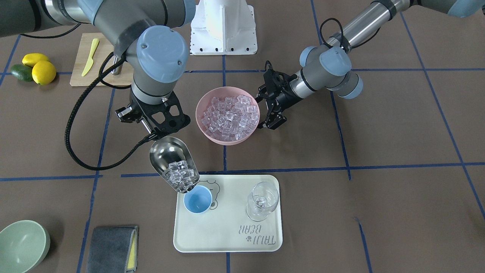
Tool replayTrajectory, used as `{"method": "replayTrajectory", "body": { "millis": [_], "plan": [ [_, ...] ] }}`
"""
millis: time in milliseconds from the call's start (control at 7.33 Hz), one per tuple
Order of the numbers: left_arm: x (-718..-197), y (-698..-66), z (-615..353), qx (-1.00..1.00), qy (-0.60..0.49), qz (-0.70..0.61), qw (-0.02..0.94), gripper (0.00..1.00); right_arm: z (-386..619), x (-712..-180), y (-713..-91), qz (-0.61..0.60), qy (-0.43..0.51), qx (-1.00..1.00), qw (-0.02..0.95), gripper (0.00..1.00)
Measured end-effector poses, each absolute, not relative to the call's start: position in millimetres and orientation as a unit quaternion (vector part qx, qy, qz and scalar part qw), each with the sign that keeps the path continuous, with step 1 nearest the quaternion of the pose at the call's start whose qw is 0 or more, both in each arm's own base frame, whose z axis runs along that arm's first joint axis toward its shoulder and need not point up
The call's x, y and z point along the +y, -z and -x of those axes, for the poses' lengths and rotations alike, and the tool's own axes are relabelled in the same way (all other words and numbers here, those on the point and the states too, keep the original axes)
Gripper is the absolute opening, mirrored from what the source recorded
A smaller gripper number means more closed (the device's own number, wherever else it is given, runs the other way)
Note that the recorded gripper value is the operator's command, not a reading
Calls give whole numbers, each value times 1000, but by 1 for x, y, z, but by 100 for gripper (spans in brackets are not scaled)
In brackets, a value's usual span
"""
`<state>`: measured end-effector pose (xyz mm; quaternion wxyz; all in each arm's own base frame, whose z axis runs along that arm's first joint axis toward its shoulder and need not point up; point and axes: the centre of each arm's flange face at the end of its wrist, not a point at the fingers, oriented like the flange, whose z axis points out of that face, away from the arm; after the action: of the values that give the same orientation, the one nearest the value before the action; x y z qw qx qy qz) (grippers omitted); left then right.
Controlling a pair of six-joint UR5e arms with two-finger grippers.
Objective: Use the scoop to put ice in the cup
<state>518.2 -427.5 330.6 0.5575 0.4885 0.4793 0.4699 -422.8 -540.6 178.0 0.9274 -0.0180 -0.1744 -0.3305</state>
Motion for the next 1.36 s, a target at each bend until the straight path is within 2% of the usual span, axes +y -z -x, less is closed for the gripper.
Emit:
{"method": "replayTrajectory", "body": {
  "millis": [682, 1364],
  "plan": [
    [-428, -331, -518, 479, -470, -489, 558, 100, 414, -567, -155, 72, 396, -104, 909, 0],
    [-428, -330, -517, 479, -469, -489, 557, 100, 416, -589, -130, 85, 402, -99, 906, 0]
  ]
}}
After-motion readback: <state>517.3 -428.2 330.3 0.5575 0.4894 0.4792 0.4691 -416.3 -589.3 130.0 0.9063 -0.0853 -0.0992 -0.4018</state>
